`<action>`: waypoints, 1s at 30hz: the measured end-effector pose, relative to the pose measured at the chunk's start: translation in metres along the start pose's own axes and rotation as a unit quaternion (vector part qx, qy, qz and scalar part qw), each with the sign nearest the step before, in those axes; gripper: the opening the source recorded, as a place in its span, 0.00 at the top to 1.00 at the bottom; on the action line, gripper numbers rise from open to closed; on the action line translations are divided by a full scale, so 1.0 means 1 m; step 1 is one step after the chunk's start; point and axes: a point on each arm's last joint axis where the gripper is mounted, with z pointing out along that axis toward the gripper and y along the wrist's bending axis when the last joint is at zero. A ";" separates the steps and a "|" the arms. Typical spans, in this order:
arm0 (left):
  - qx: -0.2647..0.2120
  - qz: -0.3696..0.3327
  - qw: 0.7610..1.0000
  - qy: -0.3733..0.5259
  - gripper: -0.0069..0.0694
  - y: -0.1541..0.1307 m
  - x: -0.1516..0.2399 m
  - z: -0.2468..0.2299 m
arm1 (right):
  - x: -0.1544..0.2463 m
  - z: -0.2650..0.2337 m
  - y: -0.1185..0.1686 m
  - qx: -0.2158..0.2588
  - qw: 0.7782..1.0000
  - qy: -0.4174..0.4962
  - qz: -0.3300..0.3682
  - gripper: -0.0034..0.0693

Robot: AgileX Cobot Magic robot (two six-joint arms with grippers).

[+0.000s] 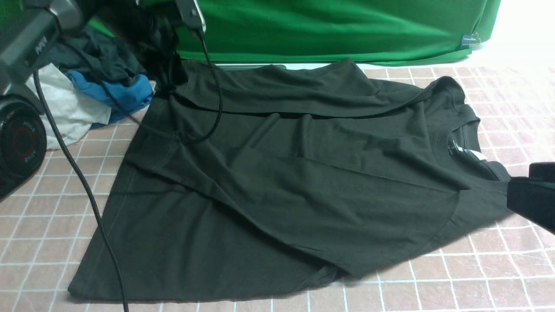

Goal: Fold a long-sleeved shirt over a pink coffee tablecloth.
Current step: 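Grab the top left corner of the dark shirt with the left gripper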

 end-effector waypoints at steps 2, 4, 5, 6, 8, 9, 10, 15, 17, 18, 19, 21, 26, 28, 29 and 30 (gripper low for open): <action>-0.011 0.028 1.000 0.003 0.52 -0.004 0.005 0.014 | 0.000 0.000 0.000 0.001 1.000 0.002 0.000 0.61; -0.013 0.067 0.998 0.006 0.44 -0.008 0.009 0.026 | 0.001 0.000 0.000 0.002 1.000 0.003 0.001 0.61; -0.014 0.090 0.996 0.007 0.40 -0.011 0.011 0.031 | 0.001 0.000 0.000 0.002 1.000 0.004 0.002 0.61; -0.017 0.119 0.993 0.009 0.35 -0.013 0.014 0.039 | 0.001 0.000 0.000 0.002 1.000 0.004 0.002 0.61; -0.028 0.143 0.989 0.010 0.30 -0.015 0.017 0.050 | 0.001 0.000 0.000 0.002 1.000 0.004 0.003 0.61; -0.037 0.146 0.989 0.010 0.29 -0.015 0.018 0.054 | 0.001 0.000 0.000 0.002 1.000 0.004 0.003 0.61; -0.038 0.147 0.988 0.010 0.29 -0.015 0.018 0.055 | 0.001 0.000 0.000 0.002 1.000 0.004 0.004 0.61; -0.090 0.142 0.986 0.008 0.33 -0.008 0.019 0.065 | 0.001 0.000 0.000 0.002 1.000 0.004 0.011 0.61; -0.104 0.143 0.984 0.009 0.38 -0.006 0.020 0.066 | 0.001 0.000 0.000 0.002 1.000 0.004 0.013 0.61; -0.109 0.144 0.984 0.010 0.40 -0.005 0.020 0.066 | 0.001 0.000 0.000 0.002 1.000 0.004 0.014 0.62; -0.113 0.146 0.983 0.011 0.42 -0.005 0.020 0.066 | 0.001 0.000 0.000 0.002 1.000 0.004 0.015 0.62; -0.121 0.148 0.981 0.013 0.46 -0.003 0.020 0.066 | 0.001 0.000 0.000 0.002 1.000 0.004 0.019 0.62; -0.125 0.129 0.984 0.013 0.53 -0.004 0.022 0.073 | 0.001 0.000 0.000 0.002 1.000 0.004 0.026 0.62; -0.123 0.125 0.984 0.014 0.54 -0.005 0.023 0.075 | 0.001 0.000 0.000 0.002 1.000 0.004 0.026 0.62; -0.123 0.125 0.984 0.014 0.55 -0.005 0.023 0.075 | 0.001 0.000 0.000 0.002 1.000 0.004 0.026 0.62; -0.123 0.123 0.985 0.013 0.55 -0.005 0.023 0.075 | 0.001 0.000 0.000 0.002 1.000 0.004 0.026 0.62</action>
